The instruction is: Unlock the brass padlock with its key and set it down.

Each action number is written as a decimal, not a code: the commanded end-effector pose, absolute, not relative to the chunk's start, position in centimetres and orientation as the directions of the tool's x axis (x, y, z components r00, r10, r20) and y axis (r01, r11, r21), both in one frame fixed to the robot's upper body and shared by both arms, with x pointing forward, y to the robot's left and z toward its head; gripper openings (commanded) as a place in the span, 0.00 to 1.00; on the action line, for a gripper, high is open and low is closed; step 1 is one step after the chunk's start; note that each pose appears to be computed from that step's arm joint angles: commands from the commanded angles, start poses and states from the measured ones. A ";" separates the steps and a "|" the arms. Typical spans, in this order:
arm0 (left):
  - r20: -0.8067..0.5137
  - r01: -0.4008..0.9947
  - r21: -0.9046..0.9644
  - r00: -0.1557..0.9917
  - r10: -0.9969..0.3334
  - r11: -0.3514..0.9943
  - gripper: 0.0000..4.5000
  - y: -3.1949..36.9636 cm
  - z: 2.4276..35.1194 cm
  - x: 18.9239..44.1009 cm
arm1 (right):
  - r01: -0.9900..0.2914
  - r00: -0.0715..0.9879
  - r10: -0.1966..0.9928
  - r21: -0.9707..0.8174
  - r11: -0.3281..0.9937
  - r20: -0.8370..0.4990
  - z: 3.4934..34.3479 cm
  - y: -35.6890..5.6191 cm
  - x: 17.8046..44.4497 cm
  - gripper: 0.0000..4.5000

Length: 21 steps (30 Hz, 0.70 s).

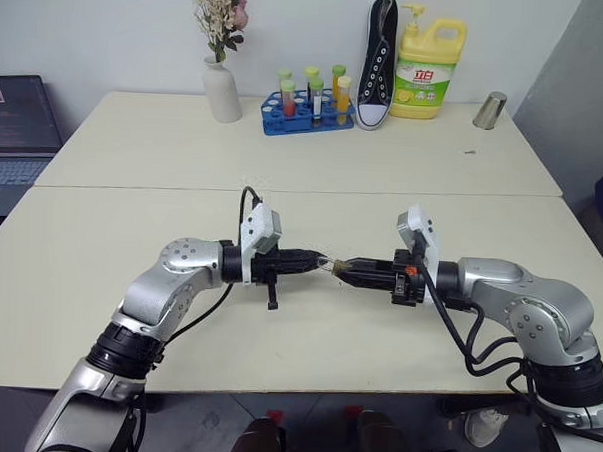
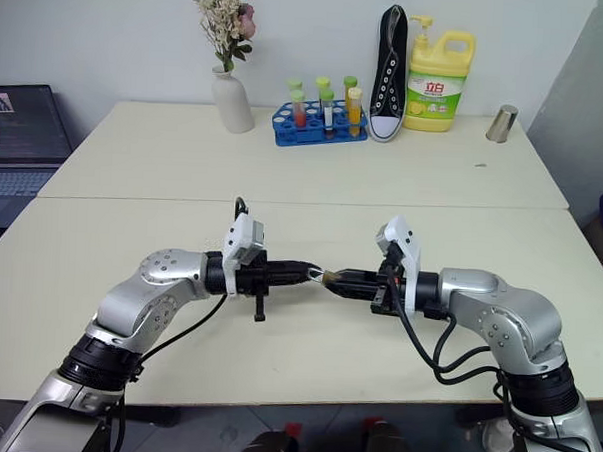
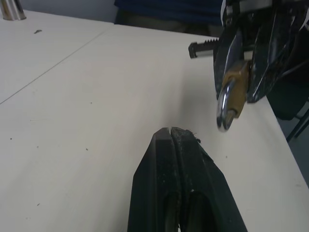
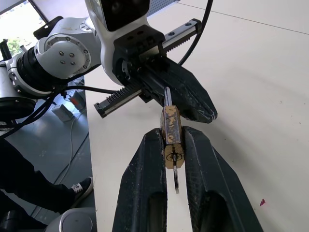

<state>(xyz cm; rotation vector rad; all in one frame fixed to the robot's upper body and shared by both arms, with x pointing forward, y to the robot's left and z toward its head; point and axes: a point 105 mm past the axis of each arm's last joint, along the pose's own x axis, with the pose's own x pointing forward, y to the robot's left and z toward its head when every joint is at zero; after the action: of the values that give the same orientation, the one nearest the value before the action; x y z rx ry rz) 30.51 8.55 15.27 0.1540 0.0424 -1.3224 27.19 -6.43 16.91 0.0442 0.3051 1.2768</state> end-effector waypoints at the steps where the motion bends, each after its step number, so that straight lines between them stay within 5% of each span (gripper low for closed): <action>1: -0.091 0.967 0.131 0.233 -0.968 0.220 0.00 8.4 16.4 29.9 | -0.949 0.250 0.955 0.153 0.274 -0.158 18.2 -6.4 26.9 0.04; 21: -0.077 0.986 0.043 0.166 -0.983 0.163 0.00 8.2 17.2 27.6 | -0.943 0.266 0.948 0.158 0.294 -0.176 17.6 -6.8 27.4 0.04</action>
<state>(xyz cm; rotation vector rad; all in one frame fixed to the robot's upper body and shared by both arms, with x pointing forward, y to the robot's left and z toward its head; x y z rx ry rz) 28.09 8.23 15.73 0.0801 0.1001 -1.3913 27.43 -6.67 17.19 0.0363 0.2802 1.2709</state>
